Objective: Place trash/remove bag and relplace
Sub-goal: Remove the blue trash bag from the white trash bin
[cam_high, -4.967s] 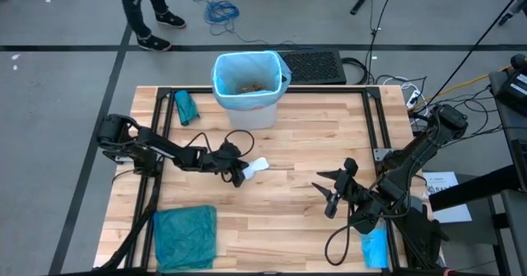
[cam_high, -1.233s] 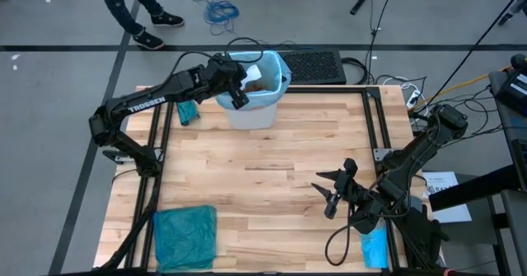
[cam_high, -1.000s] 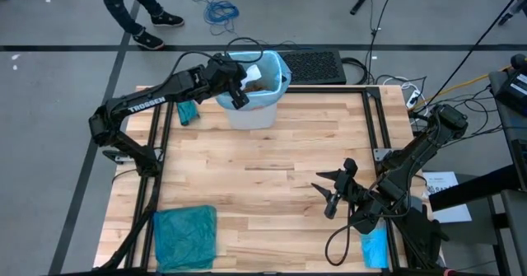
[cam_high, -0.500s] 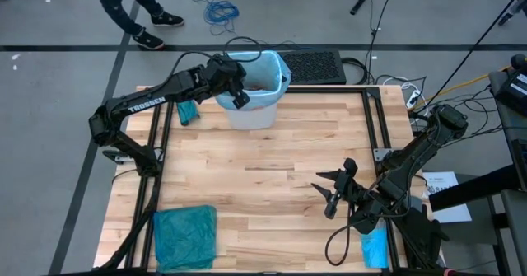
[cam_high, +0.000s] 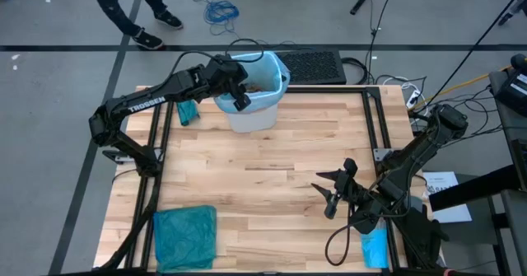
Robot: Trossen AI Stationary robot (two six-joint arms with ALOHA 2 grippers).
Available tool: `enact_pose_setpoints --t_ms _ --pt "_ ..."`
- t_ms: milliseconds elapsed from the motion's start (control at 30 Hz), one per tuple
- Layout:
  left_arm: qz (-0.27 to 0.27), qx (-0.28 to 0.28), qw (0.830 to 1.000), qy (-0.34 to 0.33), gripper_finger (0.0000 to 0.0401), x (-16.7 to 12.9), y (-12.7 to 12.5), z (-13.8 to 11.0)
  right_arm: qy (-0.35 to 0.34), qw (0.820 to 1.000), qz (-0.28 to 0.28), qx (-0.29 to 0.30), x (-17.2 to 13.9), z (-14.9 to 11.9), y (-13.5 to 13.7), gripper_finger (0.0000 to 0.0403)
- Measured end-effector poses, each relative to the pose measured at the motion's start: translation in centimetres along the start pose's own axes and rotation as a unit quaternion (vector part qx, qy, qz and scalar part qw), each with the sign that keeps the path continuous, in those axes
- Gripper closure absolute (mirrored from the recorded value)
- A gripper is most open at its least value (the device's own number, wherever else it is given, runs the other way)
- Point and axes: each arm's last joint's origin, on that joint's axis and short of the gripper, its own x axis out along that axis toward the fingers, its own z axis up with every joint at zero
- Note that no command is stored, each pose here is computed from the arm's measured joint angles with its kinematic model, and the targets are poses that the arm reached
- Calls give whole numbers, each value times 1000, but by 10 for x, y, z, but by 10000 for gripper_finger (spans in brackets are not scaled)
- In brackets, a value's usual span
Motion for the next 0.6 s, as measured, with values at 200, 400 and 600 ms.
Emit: enact_pose_setpoints --t_ms 200,400,600 --pt "-27 -9 998 -58 248 -28 4 19 -2 1000 -1 -3 0 0 0 243" --pt "-48 -41 993 -99 248 -68 1 25 -2 1000 -8 -4 3 1 -1 243" --pt "-102 -74 991 -52 248 -91 -21 6 -1 999 -29 20 18 -5 4 243"
